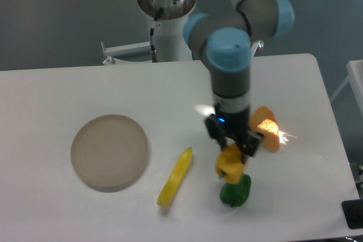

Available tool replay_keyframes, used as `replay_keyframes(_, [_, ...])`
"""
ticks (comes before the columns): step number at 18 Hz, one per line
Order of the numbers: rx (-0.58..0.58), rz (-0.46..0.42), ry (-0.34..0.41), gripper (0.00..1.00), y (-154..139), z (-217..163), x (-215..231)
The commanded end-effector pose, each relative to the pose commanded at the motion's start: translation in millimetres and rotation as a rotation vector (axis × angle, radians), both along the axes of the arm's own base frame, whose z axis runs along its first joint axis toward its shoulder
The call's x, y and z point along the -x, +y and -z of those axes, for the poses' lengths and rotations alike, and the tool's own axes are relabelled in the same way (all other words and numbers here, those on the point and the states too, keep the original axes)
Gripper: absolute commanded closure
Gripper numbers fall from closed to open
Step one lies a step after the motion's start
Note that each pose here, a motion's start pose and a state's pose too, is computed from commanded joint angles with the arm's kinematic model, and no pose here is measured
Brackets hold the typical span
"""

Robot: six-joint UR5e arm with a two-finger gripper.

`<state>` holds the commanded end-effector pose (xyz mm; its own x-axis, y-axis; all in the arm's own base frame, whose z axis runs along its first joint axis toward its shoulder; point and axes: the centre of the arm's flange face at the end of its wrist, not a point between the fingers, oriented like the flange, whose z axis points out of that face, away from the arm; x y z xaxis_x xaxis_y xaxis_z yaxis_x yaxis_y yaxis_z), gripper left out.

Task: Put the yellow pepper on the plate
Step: 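Carry the held yellow pepper over the green pepper toward the beige plate, then lower the yellow pepper onto the plate and open the gripper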

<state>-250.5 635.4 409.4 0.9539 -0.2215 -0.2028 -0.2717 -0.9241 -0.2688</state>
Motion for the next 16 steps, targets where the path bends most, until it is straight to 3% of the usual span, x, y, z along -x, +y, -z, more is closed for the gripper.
replay_keyframes(6, [-0.014,-0.189,-0.125,0.59,19,14,-83])
replay_keyframes(11, [0.077,-0.207,-0.179,0.59,20,70,-128])
replay_keyframes(16, [0.114,-0.249,-0.208,0.59,24,93,-157])
